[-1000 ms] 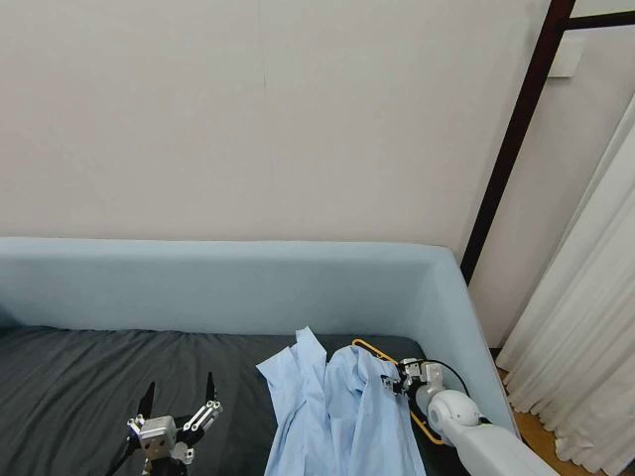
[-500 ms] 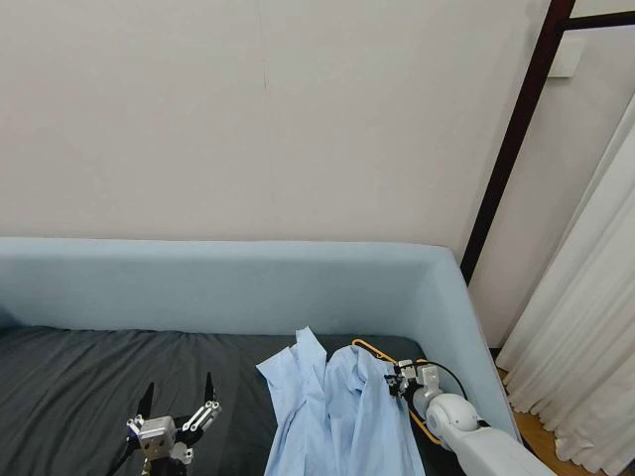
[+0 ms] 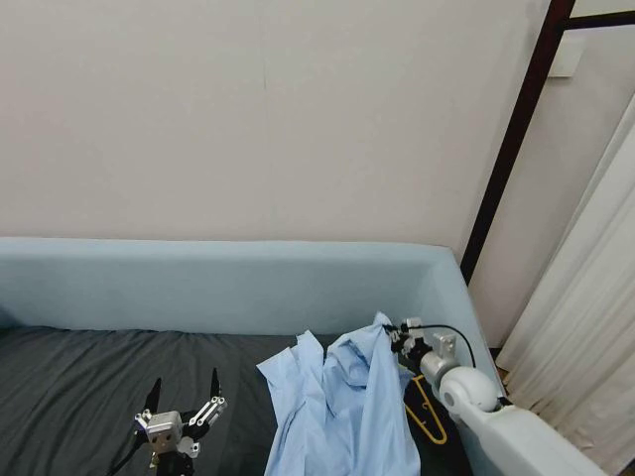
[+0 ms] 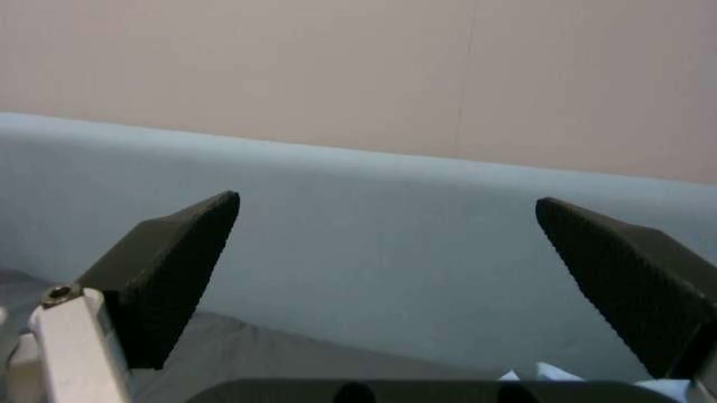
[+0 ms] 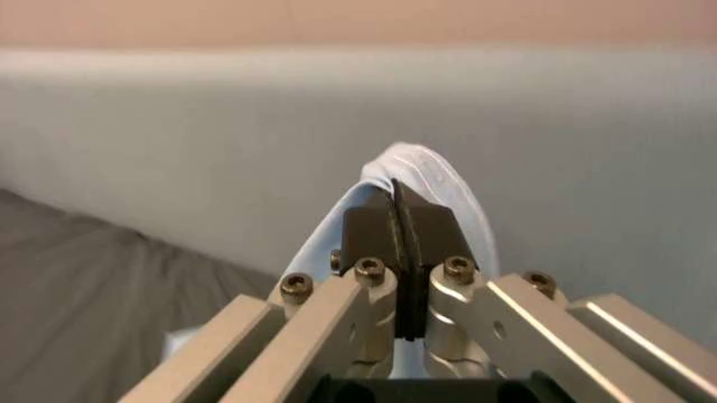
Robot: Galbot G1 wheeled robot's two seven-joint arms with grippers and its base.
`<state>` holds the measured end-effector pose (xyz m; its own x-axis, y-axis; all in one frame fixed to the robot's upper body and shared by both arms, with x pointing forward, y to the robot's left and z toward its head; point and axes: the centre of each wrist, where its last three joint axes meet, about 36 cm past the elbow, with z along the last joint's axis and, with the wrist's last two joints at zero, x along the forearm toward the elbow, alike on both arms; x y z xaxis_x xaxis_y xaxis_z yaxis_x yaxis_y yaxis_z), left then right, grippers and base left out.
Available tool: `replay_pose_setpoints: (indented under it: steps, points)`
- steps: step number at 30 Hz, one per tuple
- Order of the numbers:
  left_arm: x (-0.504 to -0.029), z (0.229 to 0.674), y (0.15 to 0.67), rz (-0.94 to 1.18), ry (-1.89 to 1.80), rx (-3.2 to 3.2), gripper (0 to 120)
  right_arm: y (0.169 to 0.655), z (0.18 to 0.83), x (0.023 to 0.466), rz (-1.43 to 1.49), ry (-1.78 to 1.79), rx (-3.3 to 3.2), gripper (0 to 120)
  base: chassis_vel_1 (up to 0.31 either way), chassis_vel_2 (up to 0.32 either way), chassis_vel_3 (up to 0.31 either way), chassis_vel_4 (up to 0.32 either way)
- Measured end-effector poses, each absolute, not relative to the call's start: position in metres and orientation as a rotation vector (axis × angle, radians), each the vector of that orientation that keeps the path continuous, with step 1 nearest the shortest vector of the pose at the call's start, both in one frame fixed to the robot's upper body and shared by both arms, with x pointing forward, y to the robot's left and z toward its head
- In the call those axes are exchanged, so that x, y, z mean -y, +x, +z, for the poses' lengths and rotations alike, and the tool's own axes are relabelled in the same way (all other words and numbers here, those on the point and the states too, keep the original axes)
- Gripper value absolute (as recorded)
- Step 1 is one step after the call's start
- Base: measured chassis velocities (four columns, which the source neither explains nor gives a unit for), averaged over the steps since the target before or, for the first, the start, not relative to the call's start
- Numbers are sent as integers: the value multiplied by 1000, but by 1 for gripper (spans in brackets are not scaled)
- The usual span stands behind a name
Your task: Pick up the clothes from the sofa and hang them on the clothes hanger.
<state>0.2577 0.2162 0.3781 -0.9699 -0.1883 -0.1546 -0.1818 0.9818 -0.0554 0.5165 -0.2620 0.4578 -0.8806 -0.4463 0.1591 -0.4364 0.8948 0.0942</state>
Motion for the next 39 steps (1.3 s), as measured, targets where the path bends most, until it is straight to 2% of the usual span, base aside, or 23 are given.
replay_pose_setpoints:
  steps: [2, 7, 14, 18, 19, 24, 25, 29, 34, 39]
  points:
    - [-216, 378, 258, -62, -277, -2967, 100, 515, 468, 262, -80, 697, 2900, 0, 0, 0, 0, 0]
    - [-214, 380, 257, -71, -267, -2960, 100, 515, 549, 259, -60, 768, 3019, 0, 0, 0, 0, 0]
    - [-213, 382, 252, -74, -266, -2949, 100, 491, 583, 257, 25, 797, 3094, 0, 0, 0, 0, 0]
    - [-213, 382, 250, -73, -265, -2941, 100, 441, 517, 255, 232, 768, 3028, 0, 0, 0, 0, 0]
    - [-213, 382, 250, -73, -265, -2941, 100, 441, 517, 255, 232, 768, 3028, 0, 0, 0, 0, 0]
    - [-212, 380, 251, -68, -252, -2943, 100, 358, 387, 250, 383, 740, 2816, 0, 0, 0, 0, 0]
    - [-212, 380, 251, -68, -252, -2943, 100, 358, 387, 250, 383, 740, 2816, 0, 0, 0, 0, 0]
    - [-213, 377, 254, -61, -241, -2949, 100, 300, 317, 246, 482, 673, 2653, 0, 0, 0, 0, 0]
    - [-214, 376, 258, -50, -231, -2957, 100, 269, 281, 243, 545, 592, 2545, 0, 0, 0, 0, 0]
    - [-215, 377, 261, -48, -227, -2962, 100, 249, 273, 236, 549, 527, 2457, 0, 0, 0, 0, 0]
